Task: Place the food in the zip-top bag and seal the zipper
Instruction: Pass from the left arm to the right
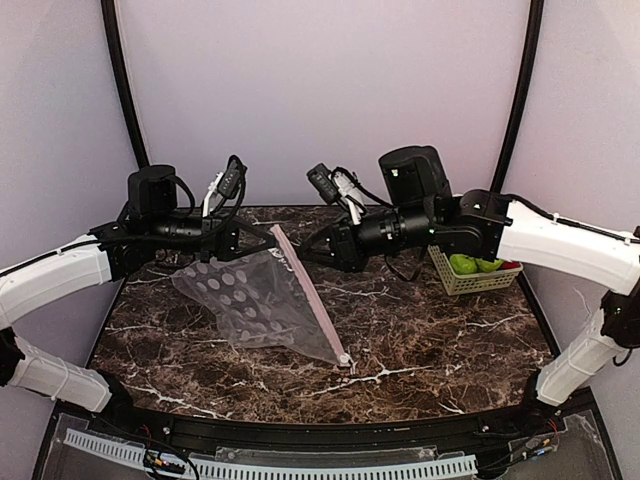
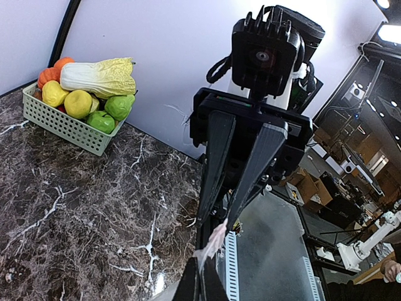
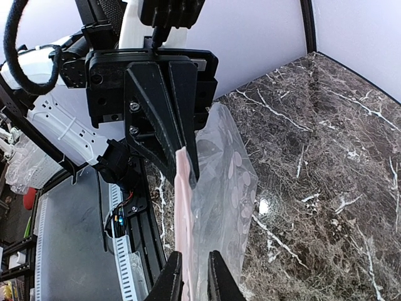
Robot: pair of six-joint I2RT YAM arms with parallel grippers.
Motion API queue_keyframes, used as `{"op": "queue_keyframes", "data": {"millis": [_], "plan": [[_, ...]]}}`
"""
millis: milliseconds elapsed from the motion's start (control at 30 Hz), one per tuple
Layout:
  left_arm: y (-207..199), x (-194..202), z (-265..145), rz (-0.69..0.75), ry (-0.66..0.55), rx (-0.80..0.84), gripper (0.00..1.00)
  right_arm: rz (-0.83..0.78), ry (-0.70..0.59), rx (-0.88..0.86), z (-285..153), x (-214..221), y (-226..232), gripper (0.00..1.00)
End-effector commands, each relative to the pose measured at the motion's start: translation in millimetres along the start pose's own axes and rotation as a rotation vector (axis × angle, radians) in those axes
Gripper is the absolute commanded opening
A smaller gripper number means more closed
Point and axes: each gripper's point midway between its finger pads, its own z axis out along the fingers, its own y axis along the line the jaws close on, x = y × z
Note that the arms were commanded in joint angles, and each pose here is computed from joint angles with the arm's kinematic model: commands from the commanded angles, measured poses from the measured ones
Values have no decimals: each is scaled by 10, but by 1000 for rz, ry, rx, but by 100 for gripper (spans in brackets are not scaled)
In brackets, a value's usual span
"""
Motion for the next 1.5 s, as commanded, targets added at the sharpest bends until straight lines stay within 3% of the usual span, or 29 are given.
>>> {"op": "queue_keyframes", "data": {"millis": [0,600,833,1067,1100,1167,1200,1300,1467], "plan": [[-70,-51,5,30,-9,20,1,2,-30,6,-34,-48,-20,14],[-87,-60,2,34,-13,22,1,26,42,-24,153,165,-63,10],[-82,-63,0,36,-16,20,1,25,53,-41,174,188,-46,0],[-14,-90,-12,44,-32,-25,1,25,39,-55,146,147,-6,0],[1,-99,-14,45,-35,-36,4,28,35,-41,137,134,-25,0],[64,-124,-22,48,-47,-79,21,41,26,4,107,103,-95,0],[107,-159,-33,55,-58,-112,35,51,18,22,81,82,-134,0],[212,-255,-75,81,-80,-199,59,109,-2,85,-8,48,-329,0],[277,-499,-233,129,-143,-345,74,248,-8,241,-221,168,-810,0]]}}
